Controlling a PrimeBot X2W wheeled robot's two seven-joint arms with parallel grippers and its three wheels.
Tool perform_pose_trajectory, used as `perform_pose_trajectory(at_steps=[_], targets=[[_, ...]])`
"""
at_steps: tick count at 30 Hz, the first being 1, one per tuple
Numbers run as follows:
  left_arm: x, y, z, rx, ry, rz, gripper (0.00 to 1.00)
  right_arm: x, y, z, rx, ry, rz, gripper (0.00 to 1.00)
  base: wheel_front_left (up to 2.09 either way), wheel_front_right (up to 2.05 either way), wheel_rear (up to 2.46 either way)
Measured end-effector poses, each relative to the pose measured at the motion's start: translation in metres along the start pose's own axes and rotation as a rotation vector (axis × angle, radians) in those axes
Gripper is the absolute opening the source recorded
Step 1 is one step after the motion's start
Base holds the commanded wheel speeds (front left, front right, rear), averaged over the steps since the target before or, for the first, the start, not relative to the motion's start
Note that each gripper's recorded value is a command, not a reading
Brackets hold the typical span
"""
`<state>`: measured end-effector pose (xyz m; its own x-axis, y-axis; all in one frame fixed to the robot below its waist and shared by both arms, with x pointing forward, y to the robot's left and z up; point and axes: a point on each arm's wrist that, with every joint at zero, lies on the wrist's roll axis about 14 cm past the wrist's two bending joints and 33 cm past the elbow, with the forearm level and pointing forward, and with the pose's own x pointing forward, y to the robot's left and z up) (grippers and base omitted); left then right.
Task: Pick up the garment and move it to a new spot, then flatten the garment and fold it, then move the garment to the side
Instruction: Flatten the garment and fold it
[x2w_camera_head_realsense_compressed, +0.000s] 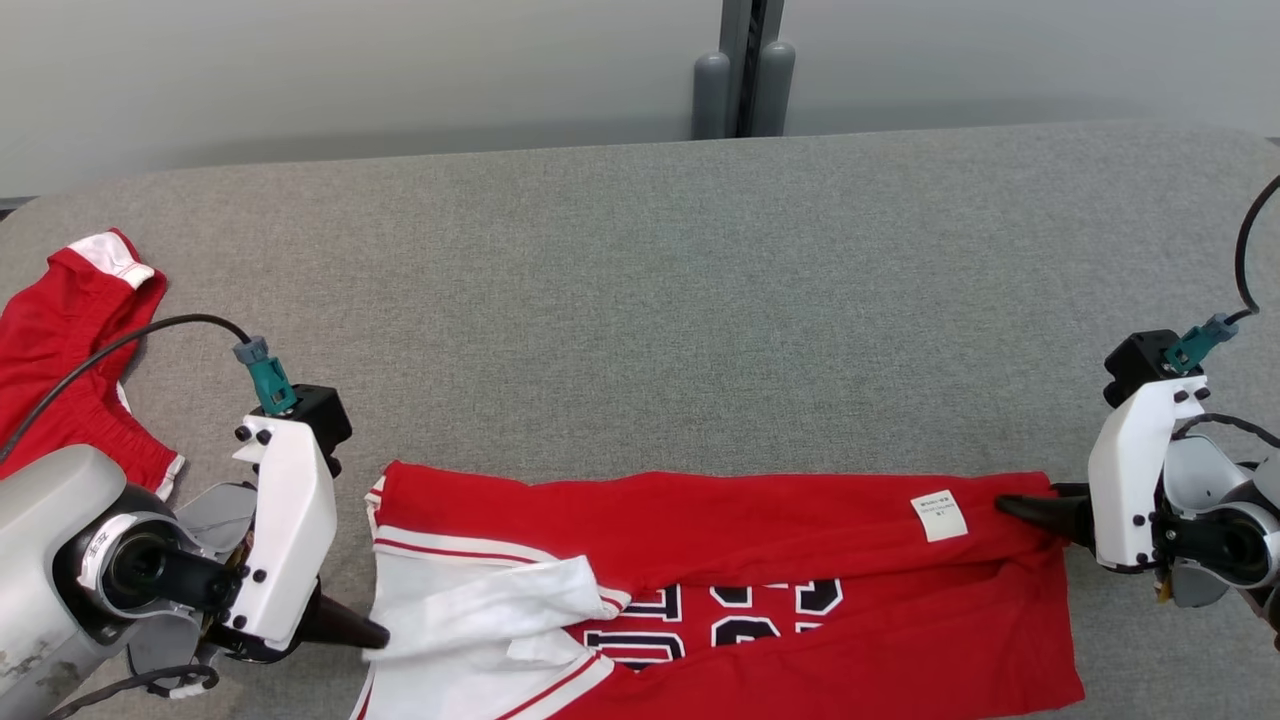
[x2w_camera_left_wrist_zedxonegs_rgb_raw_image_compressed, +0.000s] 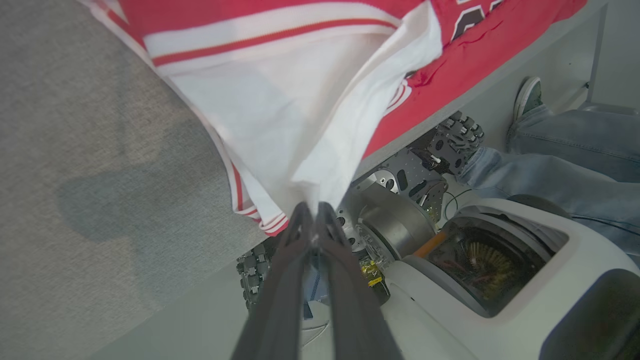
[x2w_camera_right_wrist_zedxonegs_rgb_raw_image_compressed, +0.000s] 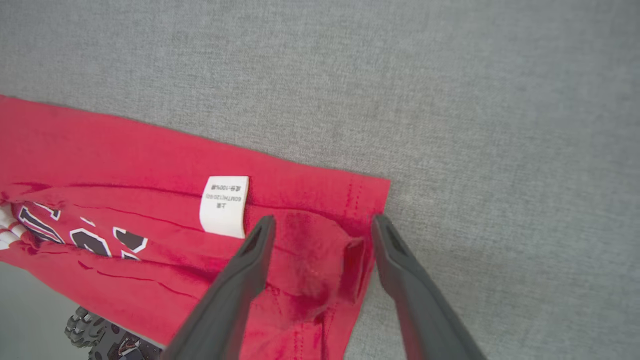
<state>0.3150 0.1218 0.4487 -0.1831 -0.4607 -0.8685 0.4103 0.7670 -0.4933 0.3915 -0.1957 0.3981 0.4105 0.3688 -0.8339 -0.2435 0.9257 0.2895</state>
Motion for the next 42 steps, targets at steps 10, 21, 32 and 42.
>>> perform_pose_trajectory(at_steps=[10,21,32,42], targets=[[-0.003,-0.006,-0.005,0.009,-0.021,0.012,1.0,-0.013,0.001,0.003,0.001,-0.054,-0.009,1.0,0.0,0.0,0.0],[-0.043,-0.027,0.038,0.101,-0.382,-0.007,1.0,-0.058,-0.01,0.047,-0.028,-0.4,-0.056,1.0,0.0,0.0,0.0],[-0.09,-0.028,0.068,0.138,-0.861,0.004,1.0,-0.086,-0.027,0.061,0.023,-0.765,-0.118,1.0,0.0,0.0,0.0],[-0.101,0.0,0.06,0.086,-1.209,0.138,1.0,-0.075,-0.035,0.043,0.145,-0.921,-0.167,1.0,0.0,0.0,0.0]])
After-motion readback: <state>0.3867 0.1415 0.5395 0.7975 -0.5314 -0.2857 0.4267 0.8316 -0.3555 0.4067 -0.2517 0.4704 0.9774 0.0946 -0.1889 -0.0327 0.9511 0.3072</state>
